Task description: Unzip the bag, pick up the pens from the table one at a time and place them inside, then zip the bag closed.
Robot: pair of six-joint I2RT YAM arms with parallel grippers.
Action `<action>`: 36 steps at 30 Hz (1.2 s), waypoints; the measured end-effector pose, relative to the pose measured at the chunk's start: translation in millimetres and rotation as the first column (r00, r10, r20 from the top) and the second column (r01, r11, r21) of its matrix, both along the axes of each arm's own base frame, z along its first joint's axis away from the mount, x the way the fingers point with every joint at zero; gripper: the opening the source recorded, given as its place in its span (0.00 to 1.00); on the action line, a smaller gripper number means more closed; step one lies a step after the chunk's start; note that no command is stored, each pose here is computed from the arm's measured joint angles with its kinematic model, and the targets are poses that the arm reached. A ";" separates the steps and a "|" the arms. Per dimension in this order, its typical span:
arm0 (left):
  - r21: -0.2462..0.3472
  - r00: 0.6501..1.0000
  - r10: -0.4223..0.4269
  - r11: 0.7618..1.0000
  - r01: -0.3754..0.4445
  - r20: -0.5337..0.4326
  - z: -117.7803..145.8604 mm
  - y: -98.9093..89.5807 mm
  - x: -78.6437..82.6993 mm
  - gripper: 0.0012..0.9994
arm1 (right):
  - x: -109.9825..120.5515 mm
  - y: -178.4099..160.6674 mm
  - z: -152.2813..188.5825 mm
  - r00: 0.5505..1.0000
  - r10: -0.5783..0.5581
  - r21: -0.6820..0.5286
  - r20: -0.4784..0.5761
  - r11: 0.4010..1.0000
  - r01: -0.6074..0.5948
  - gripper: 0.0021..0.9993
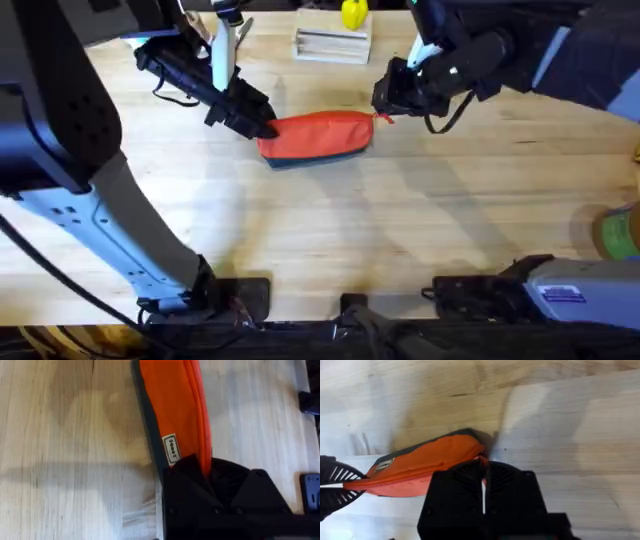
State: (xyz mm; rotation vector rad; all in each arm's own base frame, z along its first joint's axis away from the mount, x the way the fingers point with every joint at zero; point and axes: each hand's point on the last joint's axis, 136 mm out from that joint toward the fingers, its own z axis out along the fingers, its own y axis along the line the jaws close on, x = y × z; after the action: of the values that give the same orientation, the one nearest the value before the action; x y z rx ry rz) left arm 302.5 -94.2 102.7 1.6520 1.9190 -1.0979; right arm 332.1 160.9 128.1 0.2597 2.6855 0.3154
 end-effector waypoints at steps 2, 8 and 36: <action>0.001 1.000 -0.001 1.000 0.001 0.000 -0.2 -0.1 -0.2 0.04 | 1.3 -3.0 -3.7 1.000 -0.015 -0.003 -0.010 1.000 0.015 0.03; 0.012 1.000 -0.005 1.000 0.005 -0.003 -1.8 1.6 -1.3 0.04 | -0.3 -20.7 -46.4 0.991 -0.085 -0.087 -0.104 0.993 0.076 0.03; 0.032 1.000 0.006 0.999 -0.005 -0.013 -3.8 9.1 -1.9 0.98 | -17.0 -37.8 91.9 0.958 0.007 -0.037 0.285 0.999 0.004 0.99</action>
State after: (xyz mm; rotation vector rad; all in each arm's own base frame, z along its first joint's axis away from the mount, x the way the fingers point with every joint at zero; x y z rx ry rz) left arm 300.5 -85.1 98.9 1.6591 1.9580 -1.0841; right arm 315.1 123.1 220.0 0.1849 2.4038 0.2799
